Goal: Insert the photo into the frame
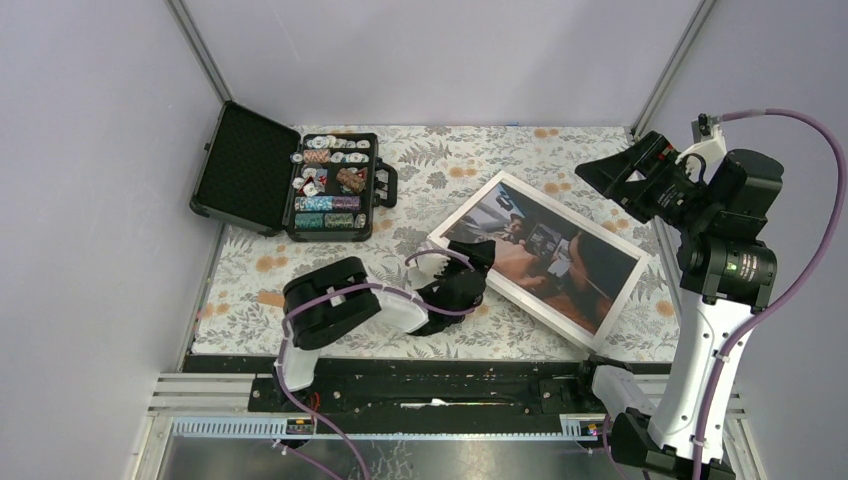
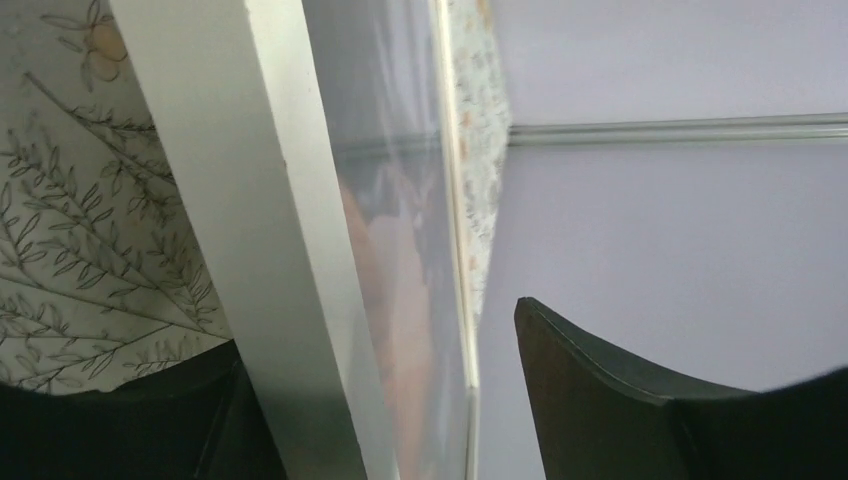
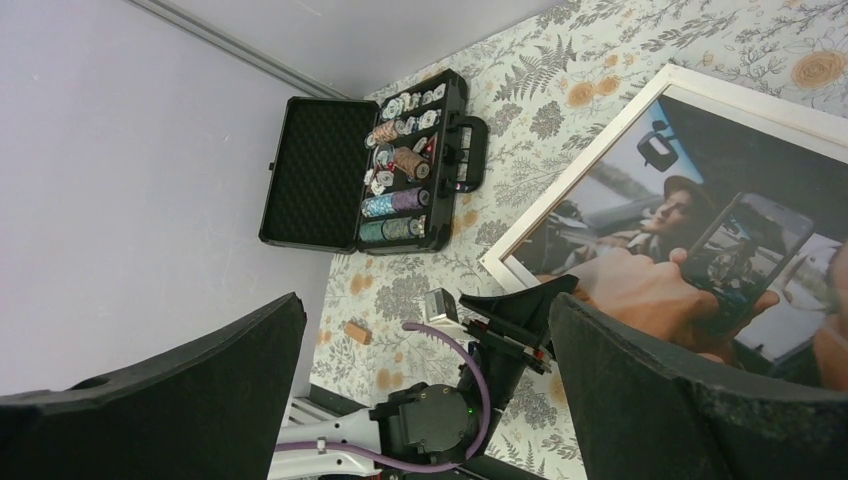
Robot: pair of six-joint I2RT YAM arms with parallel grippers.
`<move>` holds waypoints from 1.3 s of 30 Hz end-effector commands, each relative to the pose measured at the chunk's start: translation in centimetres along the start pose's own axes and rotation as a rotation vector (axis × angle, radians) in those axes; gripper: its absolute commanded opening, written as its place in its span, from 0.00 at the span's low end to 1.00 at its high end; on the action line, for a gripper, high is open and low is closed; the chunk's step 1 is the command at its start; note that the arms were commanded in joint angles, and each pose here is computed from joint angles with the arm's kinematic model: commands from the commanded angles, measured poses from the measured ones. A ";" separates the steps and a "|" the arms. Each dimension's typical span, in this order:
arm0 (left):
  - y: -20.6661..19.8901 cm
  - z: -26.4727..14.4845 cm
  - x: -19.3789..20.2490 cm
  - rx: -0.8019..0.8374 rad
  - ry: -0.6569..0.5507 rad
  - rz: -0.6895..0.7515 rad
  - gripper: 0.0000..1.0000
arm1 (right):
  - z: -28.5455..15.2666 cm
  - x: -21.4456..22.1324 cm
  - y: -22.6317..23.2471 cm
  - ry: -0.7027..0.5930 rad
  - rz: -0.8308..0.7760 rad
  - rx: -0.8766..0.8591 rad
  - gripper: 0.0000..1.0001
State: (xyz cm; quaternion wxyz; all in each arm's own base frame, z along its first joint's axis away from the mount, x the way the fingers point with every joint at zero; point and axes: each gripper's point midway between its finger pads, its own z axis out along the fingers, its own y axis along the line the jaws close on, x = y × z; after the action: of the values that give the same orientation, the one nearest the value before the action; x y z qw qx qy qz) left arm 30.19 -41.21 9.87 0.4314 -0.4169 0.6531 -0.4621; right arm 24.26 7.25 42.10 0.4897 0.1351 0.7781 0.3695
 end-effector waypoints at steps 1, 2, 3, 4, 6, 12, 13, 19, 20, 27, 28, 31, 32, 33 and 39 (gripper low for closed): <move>0.3 -1.4 1.1 -0.190 0.090 0.034 0.75 | -0.6 -0.2 1.8 -0.015 -0.028 -0.062 1.00; 0.7 -1.8 1.1 -0.224 0.102 0.024 0.76 | -0.7 -0.2 1.8 -0.015 -0.028 -0.061 1.00; 1.2 -2.2 1.0 -0.258 0.114 0.010 0.77 | -0.8 -0.2 1.8 -0.014 -0.032 -0.056 1.00; 1.4 -2.6 0.8 -0.274 0.130 0.009 0.80 | -0.9 -0.1 1.6 -0.015 -0.039 -0.039 1.00; 1.6 -3.4 0.3 -0.300 0.150 0.036 0.86 | -1.3 -0.1 0.9 -0.018 -0.060 0.010 1.00; 2.1 -6.5 -3.0 -0.454 0.180 0.087 0.99 | -1.8 0.8 -0.3 -0.007 -0.082 0.069 1.00; 2.0 -6.9 -3.5 -0.485 0.197 0.094 0.99 | -1.8 1.0 -0.4 -0.004 -0.080 0.070 1.00; -1.9 -10.3 -8.1 -0.472 0.216 0.195 0.99 | -3.0 1.2 -0.2 0.000 -0.119 0.113 1.00; -2.9 -10.9 -9.1 -0.438 0.212 0.212 0.99 | -3.3 1.2 -0.3 -0.005 -0.136 0.132 1.00; -19.5 -16.2 -16.6 0.147 0.165 0.586 0.99 | -5.5 0.6 0.6 -0.068 -0.259 0.168 1.00; -22.5 -17.8 -17.4 0.264 0.168 0.658 0.99 | -5.7 0.5 0.6 -0.082 -0.270 0.174 0.99; -29.2 -23.2 -21.5 0.502 0.116 0.735 0.99 | -5.8 0.1 0.4 -0.105 -0.278 0.191 1.00; -30.7 -24.7 -23.0 0.559 0.086 0.745 0.99 | -5.8 0.0 0.4 -0.109 -0.281 0.188 1.00; -32.0 -26.1 -24.4 0.607 0.055 0.750 0.99 | -5.7 0.0 0.5 -0.110 -0.280 0.185 1.00; -35.8 -31.8 -31.3 0.721 -0.104 0.778 0.99 | -6.4 -0.3 2.7 -0.164 -0.311 0.090 1.00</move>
State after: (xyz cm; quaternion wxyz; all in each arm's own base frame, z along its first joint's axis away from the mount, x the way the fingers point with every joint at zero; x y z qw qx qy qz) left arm 14.79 -14.45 54.43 0.6621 -0.0459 0.5578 -0.4984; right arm 18.79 5.52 43.52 0.5547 0.0952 0.7931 0.2330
